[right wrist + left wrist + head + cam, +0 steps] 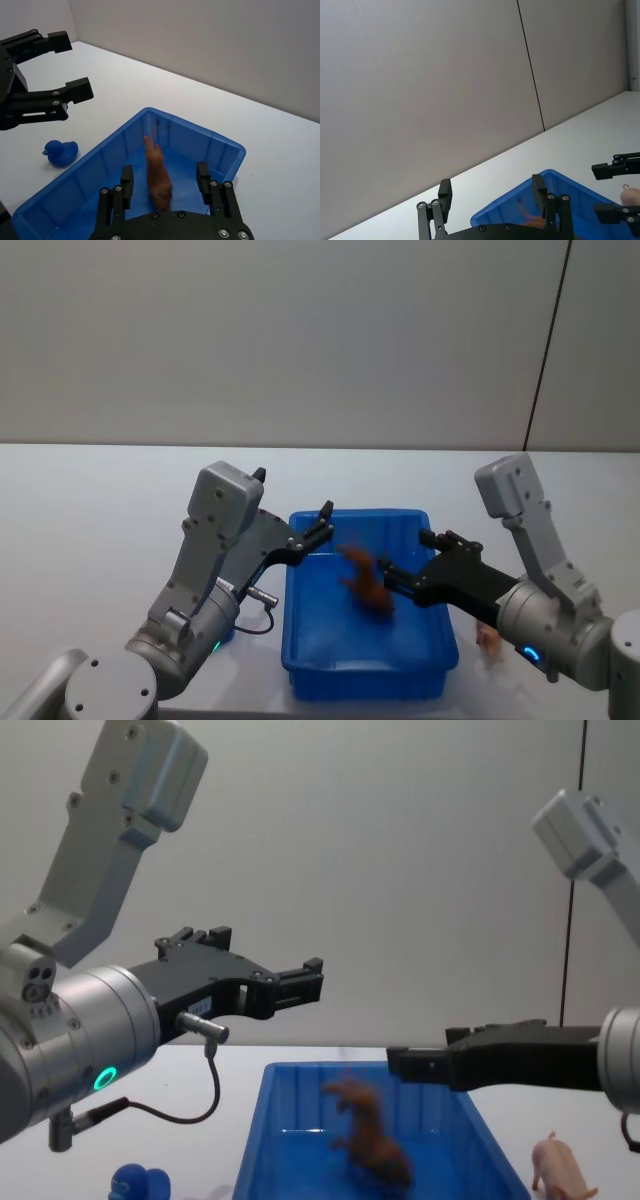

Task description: Pick up the two dolls from the table and place them into the box.

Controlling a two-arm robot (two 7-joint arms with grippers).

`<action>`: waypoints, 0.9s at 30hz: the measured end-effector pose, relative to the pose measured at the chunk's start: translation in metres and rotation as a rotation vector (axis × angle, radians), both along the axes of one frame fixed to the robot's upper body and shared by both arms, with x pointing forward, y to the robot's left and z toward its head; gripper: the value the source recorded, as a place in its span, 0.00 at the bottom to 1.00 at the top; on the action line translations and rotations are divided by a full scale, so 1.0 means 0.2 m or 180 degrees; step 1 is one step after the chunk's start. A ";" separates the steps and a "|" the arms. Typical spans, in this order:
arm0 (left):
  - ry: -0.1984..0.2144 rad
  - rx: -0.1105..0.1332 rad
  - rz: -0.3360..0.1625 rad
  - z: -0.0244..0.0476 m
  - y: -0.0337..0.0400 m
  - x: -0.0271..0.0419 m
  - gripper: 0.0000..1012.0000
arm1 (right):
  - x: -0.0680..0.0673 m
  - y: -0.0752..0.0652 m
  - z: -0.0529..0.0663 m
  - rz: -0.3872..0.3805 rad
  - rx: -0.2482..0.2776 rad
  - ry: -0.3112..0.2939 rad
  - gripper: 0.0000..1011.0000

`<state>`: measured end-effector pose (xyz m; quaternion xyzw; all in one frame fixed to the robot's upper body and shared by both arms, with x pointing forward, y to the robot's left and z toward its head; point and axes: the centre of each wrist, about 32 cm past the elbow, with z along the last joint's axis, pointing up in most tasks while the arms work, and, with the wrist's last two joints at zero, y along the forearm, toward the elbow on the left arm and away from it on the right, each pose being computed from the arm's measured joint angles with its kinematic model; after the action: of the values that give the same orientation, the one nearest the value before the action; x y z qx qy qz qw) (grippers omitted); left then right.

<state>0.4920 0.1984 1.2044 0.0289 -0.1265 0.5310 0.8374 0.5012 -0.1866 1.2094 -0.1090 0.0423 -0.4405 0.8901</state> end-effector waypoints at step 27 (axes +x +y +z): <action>0.0000 0.0000 0.0000 0.000 0.000 0.000 0.99 | -0.09 -0.24 -0.03 -0.0406 -0.0029 -0.0042 0.99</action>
<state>0.4920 0.1984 1.2044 0.0289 -0.1265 0.5310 0.8374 0.4842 -0.2350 1.2039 -0.1073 0.0413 -0.4973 0.8600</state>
